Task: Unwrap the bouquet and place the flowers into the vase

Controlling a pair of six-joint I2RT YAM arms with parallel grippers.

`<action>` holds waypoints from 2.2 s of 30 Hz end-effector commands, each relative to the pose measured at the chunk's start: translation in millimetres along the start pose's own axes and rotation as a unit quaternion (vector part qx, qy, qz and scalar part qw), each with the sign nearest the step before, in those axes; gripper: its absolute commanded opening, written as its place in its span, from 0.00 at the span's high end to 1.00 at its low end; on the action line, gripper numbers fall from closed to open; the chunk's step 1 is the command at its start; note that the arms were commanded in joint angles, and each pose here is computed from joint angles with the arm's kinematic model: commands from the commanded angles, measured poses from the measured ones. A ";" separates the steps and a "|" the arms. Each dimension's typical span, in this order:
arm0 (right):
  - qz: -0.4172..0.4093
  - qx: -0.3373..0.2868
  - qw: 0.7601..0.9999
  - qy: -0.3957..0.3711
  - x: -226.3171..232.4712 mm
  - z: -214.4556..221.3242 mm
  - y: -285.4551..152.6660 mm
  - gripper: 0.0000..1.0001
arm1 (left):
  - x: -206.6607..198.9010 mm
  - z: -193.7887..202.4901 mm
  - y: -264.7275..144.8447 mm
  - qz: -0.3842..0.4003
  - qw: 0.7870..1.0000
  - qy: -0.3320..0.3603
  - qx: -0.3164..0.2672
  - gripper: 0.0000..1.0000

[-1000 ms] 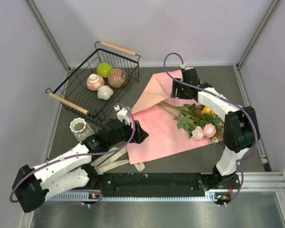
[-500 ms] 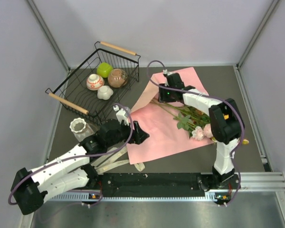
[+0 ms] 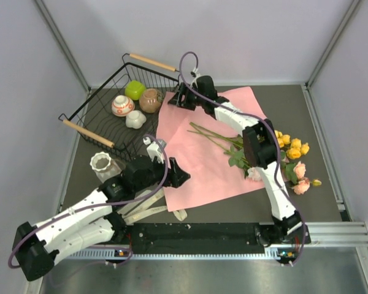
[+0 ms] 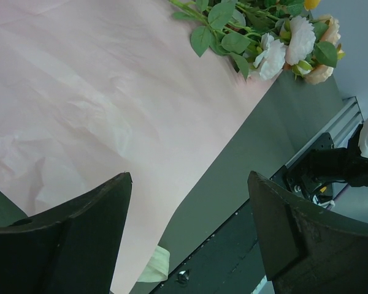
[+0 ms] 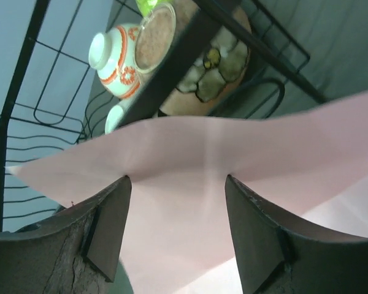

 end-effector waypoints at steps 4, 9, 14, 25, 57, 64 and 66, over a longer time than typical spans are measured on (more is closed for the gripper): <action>0.010 0.017 0.996 0.083 24.8 -20.6 -66.8 0.34 | -3.3 -6.4 -10.0 0.011 1.000 0.002 -0.021 0.18; 0.147 -0.038 0.975 0.165 2.1 -17.8 -138.8 0.32 | -6.4 -10.6 -13.6 0.018 0.999 0.008 -0.032 0.18; 0.237 -0.081 0.916 0.315 -34.2 30.0 -191.0 0.35 | -20.5 -22.5 -23.6 0.041 0.998 0.018 -0.044 0.17; 0.335 -0.226 0.785 0.469 -100.2 56.8 -226.1 0.51 | -38.1 -43.7 -72.4 0.072 0.992 0.035 -0.094 0.17; 0.362 -0.264 0.693 0.565 -136.2 70.4 -218.9 0.92 | -29.2 -54.0 -95.3 0.036 0.990 0.070 -0.119 0.15; 0.314 -0.288 0.693 0.582 -107.7 47.5 -240.4 1.00 | -28.3 -52.8 -96.1 0.037 0.990 0.067 -0.120 0.15; 0.297 -0.294 0.697 0.582 -97.4 39.7 -247.4 1.00 | -28.7 -53.1 -98.1 0.039 0.989 0.064 -0.124 0.15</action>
Point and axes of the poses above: each gripper's point midway between its finger pads, its own y axis out along the fingers, its own x axis along the line the jaws close on, z = x × y, the point moved 2 cm from there along -y, back along the fingers, and after that the axes turned 2 degrees about -y, right-handed, at the moved point
